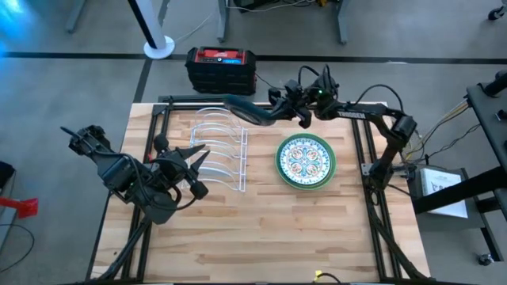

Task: Sort dishes
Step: Put the dark blue plate in the dish rack

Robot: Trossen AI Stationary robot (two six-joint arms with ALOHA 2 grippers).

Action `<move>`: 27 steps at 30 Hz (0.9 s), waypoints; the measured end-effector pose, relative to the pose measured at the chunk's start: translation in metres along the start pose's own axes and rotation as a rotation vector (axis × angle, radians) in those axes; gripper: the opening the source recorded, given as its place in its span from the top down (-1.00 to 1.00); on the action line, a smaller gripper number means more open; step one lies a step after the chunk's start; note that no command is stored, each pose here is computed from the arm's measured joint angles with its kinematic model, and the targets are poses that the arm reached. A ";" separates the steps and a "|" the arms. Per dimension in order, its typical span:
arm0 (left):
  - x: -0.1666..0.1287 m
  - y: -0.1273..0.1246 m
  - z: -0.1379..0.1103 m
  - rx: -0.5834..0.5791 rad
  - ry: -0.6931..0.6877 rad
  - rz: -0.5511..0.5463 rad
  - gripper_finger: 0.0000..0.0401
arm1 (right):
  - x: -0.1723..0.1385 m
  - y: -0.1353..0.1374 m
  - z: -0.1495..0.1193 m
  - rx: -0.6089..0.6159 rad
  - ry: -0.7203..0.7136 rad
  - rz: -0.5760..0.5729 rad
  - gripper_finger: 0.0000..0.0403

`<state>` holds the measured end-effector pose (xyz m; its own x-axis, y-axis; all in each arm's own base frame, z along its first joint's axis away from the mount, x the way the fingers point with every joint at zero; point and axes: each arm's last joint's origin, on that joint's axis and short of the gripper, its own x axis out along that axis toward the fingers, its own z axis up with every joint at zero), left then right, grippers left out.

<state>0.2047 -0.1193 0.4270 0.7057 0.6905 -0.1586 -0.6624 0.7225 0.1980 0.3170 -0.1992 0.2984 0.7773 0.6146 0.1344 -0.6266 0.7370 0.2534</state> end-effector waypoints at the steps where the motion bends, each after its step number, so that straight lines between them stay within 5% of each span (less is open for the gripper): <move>1: 0.000 0.001 0.001 -0.004 -0.001 -0.001 0.62 | 0.001 -0.003 0.001 -0.005 0.009 0.013 1.00; 27: -0.007 0.030 0.010 -0.057 -0.014 -0.011 0.62 | 0.017 -0.070 -0.004 0.094 0.014 0.029 1.00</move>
<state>0.1830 -0.1029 0.4437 0.7163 0.6823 -0.1464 -0.6675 0.7311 0.1410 0.3735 -0.2395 0.2795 0.7574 0.6399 0.1303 -0.6406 0.6895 0.3380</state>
